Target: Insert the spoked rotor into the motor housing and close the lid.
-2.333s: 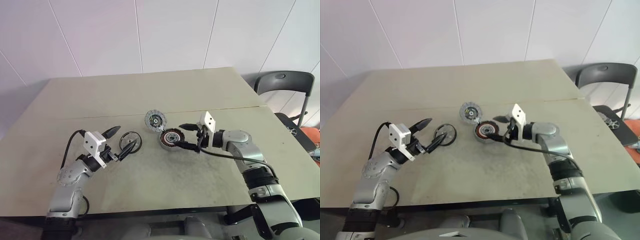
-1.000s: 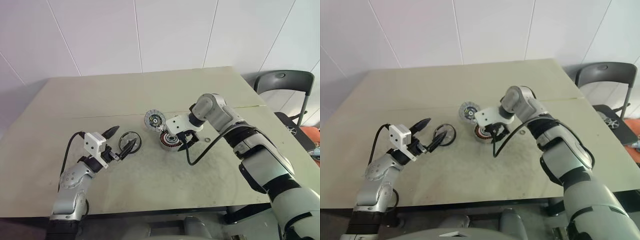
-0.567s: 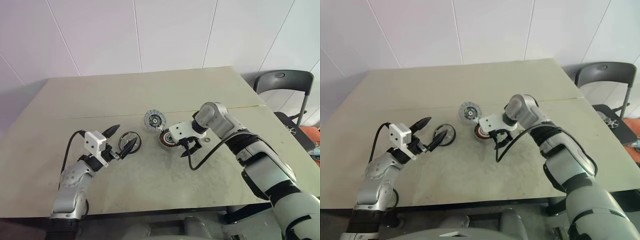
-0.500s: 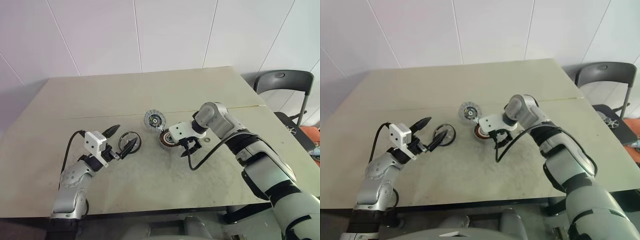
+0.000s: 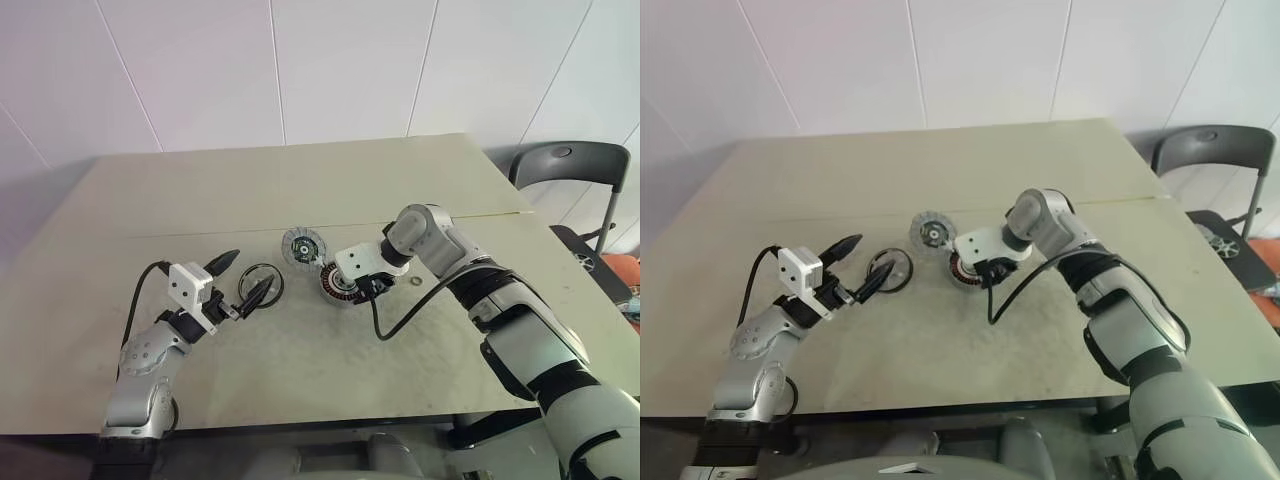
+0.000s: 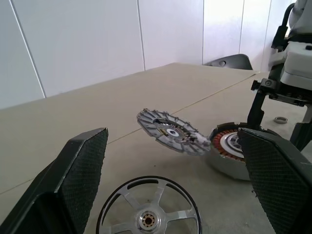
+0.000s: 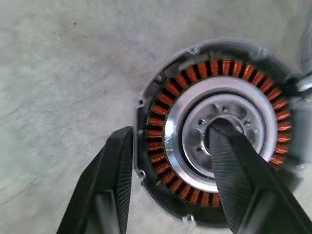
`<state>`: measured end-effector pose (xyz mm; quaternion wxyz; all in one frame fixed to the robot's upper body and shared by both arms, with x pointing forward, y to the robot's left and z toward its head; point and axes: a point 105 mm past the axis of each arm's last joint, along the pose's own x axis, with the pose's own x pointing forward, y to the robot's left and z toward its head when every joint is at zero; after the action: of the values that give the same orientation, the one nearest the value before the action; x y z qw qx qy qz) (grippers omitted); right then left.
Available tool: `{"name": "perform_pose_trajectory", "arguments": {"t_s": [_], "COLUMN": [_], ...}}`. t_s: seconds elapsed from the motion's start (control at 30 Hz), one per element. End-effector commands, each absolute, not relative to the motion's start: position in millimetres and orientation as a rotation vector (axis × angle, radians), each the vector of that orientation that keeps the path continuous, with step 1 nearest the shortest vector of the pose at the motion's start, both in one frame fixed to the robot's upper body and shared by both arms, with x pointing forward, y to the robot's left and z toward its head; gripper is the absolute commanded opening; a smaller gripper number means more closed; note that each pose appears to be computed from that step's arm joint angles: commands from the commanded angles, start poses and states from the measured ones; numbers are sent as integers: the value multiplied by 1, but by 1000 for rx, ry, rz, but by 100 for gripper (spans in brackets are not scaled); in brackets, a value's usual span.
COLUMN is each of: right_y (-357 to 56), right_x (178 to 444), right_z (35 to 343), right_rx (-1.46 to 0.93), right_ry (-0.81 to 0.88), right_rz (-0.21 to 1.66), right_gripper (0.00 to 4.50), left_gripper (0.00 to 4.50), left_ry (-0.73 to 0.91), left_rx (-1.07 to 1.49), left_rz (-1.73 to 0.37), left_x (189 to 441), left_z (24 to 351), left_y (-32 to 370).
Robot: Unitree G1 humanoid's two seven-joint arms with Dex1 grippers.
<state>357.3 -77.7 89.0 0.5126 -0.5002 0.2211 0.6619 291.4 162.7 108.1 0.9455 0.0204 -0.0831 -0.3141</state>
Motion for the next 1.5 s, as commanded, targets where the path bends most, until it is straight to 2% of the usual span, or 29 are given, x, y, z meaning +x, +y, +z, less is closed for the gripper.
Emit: {"name": "perform_pose_trajectory", "arguments": {"t_s": [0.03,0.37,0.6,0.77,0.87,1.03,1.17,1.23,1.4,1.5], "right_y": [-71,-67,-72,-70,-66,-70,-92,-119,-163,-181], "right_x": [356,328,316,325,325,322,351,364,370,382], "right_z": [89,104,89,88,94,116,127,114,83,81], "right_rx": [-1198,-1167,-1167,-1145,-1041,-732,-484,-403,-304,-238], "right_ry": [507,487,536,510,492,440,413,460,522,445], "right_rz": [1605,1743,1759,1698,1698,1712,1484,1338,1149,996], "right_gripper": [191,191,191,354,447,447,447,447,447,447], "left_gripper": [450,450,450,450,450,450,450,450,450,450], "left_ry": [-221,-221,-222,-224,-227,-229,-229,-229,-228,-227], "left_rx": [61,59,56,58,60,61,59,58,57,56], "left_rz": [-644,-639,-638,-636,-633,-625,-622,-624,-635,-645], "left_x": [291,291,292,293,293,291,290,290,292,294], "left_z": [121,120,119,120,120,121,120,120,120,121], "left_y": [161,162,161,162,162,164,164,163,162,161]}}
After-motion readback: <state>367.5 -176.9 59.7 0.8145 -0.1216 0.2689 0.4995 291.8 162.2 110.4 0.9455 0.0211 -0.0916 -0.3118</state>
